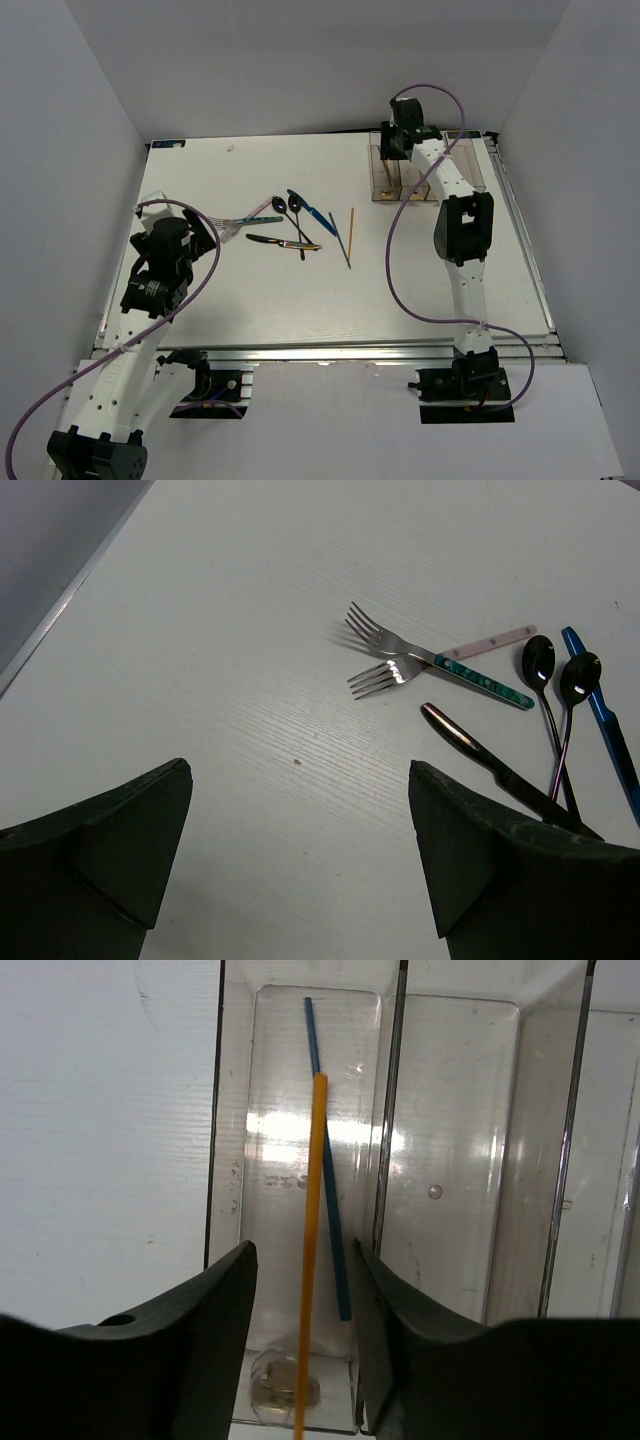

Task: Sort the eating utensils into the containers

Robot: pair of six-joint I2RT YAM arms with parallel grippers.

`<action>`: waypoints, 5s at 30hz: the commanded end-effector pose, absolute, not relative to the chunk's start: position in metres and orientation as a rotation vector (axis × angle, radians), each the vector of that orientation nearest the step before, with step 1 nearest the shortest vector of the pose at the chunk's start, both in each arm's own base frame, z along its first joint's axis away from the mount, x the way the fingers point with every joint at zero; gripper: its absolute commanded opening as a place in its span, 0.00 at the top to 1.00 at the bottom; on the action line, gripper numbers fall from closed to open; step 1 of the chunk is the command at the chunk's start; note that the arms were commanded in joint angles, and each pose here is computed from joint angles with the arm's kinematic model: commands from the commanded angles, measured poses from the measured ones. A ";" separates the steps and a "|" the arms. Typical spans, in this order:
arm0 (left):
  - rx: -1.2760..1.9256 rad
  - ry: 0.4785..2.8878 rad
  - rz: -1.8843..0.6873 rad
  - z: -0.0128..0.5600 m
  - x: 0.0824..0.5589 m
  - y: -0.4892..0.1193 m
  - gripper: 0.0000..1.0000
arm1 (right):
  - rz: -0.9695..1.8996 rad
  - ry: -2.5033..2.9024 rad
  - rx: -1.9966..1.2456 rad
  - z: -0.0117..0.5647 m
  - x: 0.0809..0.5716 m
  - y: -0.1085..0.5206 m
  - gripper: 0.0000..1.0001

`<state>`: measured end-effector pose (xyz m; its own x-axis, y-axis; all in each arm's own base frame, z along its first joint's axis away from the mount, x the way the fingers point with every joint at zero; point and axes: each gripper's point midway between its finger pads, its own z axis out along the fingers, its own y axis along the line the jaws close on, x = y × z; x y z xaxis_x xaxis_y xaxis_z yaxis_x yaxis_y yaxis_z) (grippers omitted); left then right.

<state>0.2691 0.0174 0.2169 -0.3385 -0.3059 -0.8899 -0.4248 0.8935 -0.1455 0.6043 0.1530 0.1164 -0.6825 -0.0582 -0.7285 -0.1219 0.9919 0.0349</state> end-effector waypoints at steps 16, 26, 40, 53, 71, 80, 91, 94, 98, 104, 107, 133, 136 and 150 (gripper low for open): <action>-0.534 1.922 0.127 0.223 0.268 0.018 0.02 | 0.107 2.334 -0.071 0.162 0.485 0.217 0.56; -0.546 1.897 0.123 0.228 0.264 0.020 0.02 | 0.117 2.487 -0.085 0.084 0.426 0.272 0.57; -0.532 1.905 0.109 0.227 0.266 0.016 0.02 | 0.038 2.637 -0.085 0.012 0.417 0.264 0.62; -0.519 1.909 0.097 0.227 0.266 0.013 0.02 | 0.003 2.684 -0.042 -0.004 0.408 0.236 1.00; -0.517 1.918 0.104 0.224 0.267 0.013 0.02 | -0.037 2.247 -0.205 0.156 0.530 0.207 1.00; -0.501 1.953 0.107 0.216 0.272 0.009 0.02 | 0.070 2.070 -0.122 0.187 0.624 0.179 1.00; -0.471 1.984 0.085 0.210 0.276 0.002 0.02 | 0.091 2.053 -0.120 0.156 0.650 0.176 0.95; -0.463 1.982 0.078 0.211 0.275 0.000 0.02 | 0.086 2.061 -0.105 0.156 0.648 0.175 0.68; -0.460 1.976 0.074 0.213 0.274 -0.001 0.02 | 0.087 2.076 -0.085 0.166 0.639 0.172 0.48; -0.469 1.969 0.084 0.214 0.273 0.001 0.02 | 0.207 2.131 -0.055 0.197 0.580 0.201 0.45; -0.482 1.959 0.092 0.216 0.271 0.004 0.02 | 0.245 2.219 -0.156 0.173 0.509 0.239 0.45; -0.519 1.915 0.113 0.225 0.264 0.011 0.02 | 0.059 2.533 -0.477 0.037 0.380 0.286 0.52; -0.518 1.920 0.114 0.224 0.265 0.011 0.02 | 0.067 2.546 -0.485 0.032 0.385 0.286 0.54; -0.511 1.924 0.111 0.224 0.266 0.009 0.02 | 0.056 2.674 -0.514 -0.019 0.399 0.276 0.94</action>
<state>0.2659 0.0107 0.2231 -0.3198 -0.2982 -0.8994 -0.4023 0.9021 -0.1560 0.4118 0.2951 0.0201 -0.7953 -0.3060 -0.5233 -0.3569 0.9342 -0.0039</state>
